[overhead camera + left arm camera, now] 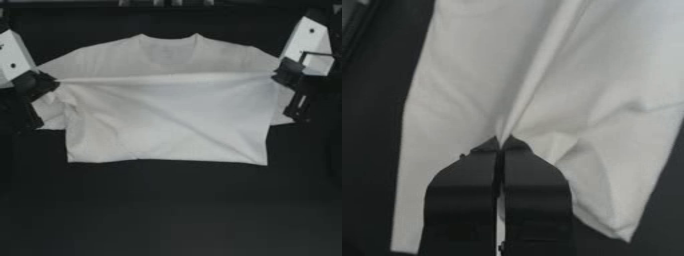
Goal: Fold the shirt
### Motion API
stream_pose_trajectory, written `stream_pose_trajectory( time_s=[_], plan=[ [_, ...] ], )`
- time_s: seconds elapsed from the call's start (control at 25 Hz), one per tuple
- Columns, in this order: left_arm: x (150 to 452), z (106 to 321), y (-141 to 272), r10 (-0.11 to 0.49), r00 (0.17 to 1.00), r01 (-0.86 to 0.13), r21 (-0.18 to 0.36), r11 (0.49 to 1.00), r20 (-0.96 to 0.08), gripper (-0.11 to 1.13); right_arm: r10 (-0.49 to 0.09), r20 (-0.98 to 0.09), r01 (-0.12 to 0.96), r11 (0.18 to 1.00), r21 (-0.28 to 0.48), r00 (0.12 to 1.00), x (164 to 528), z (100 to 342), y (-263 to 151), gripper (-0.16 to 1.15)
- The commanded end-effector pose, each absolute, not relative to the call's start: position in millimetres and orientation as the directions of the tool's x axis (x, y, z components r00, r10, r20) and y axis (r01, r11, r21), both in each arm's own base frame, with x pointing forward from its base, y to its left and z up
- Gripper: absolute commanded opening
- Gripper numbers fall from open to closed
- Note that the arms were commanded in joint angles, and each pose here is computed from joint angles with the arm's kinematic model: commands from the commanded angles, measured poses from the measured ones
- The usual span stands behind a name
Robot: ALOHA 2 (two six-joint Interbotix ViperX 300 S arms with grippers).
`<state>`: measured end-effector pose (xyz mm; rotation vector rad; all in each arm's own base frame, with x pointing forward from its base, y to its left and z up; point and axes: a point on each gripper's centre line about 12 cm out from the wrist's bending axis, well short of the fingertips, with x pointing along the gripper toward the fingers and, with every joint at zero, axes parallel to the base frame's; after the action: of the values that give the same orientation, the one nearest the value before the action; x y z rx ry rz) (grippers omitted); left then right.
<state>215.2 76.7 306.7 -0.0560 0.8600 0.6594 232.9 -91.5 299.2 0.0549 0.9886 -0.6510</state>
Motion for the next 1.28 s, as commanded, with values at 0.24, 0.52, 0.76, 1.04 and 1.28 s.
stream_pose_trajectory(
  time_s=[0.24, 0.52, 0.76, 1.04, 1.28],
  plan=[
    [222, 299, 115, 0.571, 0.416, -0.586, 0.271, 0.763, -0.708, 0.06, -0.545, -0.757, 0.602, 0.756, -0.257, 0.361, 231, 290, -134, 0.07],
    [215, 286, 154, 0.617, 0.365, -0.619, 0.313, 0.720, -0.697, 0.06, -0.588, -0.738, 0.653, 0.707, -0.270, 0.332, 227, 275, -172, 0.07],
    [220, 260, 181, 0.617, 0.353, -0.616, 0.321, 0.719, -0.703, 0.06, -0.594, -0.748, 0.671, 0.687, -0.279, 0.296, 230, 253, -196, 0.07],
    [222, 236, 212, 0.618, 0.330, -0.624, 0.326, 0.710, -0.713, 0.06, -0.602, -0.748, 0.707, 0.656, -0.263, 0.280, 225, 234, -223, 0.07],
    [227, 210, 230, 0.596, 0.306, -0.627, 0.313, 0.713, -0.743, 0.06, -0.597, -0.758, 0.725, 0.641, -0.254, 0.263, 219, 213, -241, 0.07]
  ],
)
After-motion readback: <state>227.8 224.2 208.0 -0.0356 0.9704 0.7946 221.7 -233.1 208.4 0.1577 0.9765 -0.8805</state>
